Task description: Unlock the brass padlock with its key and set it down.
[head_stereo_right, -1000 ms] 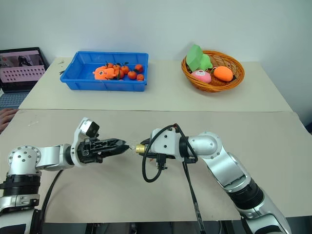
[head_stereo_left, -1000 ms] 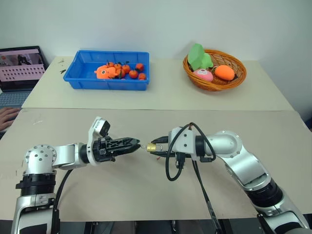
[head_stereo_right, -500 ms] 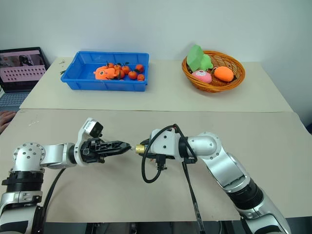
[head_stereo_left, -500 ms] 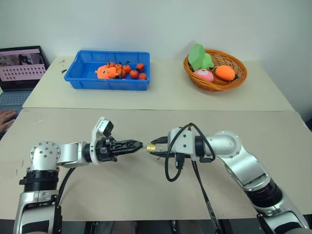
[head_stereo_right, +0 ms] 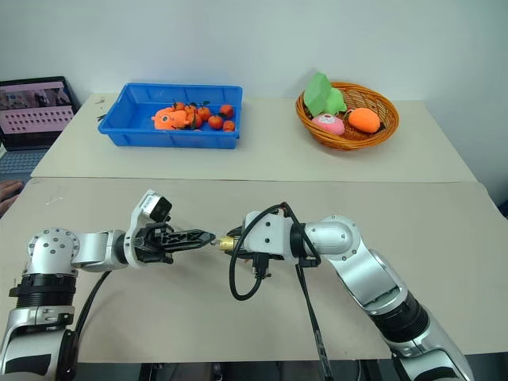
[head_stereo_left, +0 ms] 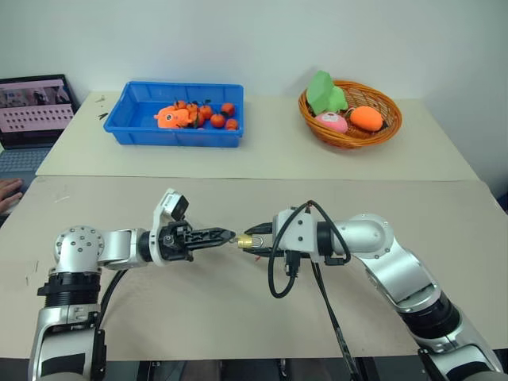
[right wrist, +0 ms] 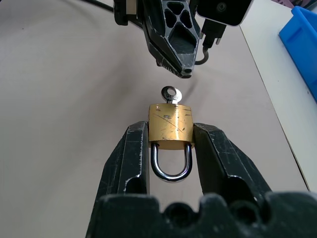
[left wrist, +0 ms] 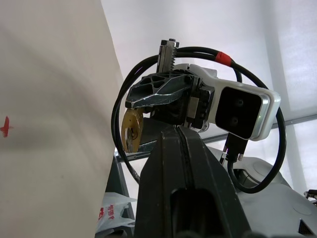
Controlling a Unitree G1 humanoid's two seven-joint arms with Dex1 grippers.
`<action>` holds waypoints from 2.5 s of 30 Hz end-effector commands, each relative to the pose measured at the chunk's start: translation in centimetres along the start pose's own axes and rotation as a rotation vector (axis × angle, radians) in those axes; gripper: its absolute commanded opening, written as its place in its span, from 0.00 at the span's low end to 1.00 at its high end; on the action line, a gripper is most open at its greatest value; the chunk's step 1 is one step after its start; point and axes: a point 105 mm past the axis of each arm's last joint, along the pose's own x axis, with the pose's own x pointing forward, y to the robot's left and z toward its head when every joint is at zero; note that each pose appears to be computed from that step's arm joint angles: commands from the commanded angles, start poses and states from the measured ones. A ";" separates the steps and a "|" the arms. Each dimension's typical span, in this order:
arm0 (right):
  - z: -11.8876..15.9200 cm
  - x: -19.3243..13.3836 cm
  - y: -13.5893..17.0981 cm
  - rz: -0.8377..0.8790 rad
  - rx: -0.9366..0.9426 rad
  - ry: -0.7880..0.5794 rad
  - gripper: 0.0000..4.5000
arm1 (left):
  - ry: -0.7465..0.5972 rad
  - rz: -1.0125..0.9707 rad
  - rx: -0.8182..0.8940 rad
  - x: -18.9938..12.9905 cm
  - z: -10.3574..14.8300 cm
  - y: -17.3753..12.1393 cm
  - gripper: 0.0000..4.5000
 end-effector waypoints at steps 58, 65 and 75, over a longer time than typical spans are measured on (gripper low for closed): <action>0.9 -0.1 0.4 -0.002 -0.036 -0.017 0.21 | -0.002 -0.004 0.029 -0.7 -0.1 -0.4 0.00; 0.8 -0.1 0.5 0.001 -0.036 -0.012 0.21 | -0.020 0.004 0.069 -1.0 0.2 -0.5 0.00; 1.0 -0.1 0.3 -0.007 -0.048 -0.015 0.21 | 0.022 0.107 0.030 -1.8 -0.8 1.9 0.53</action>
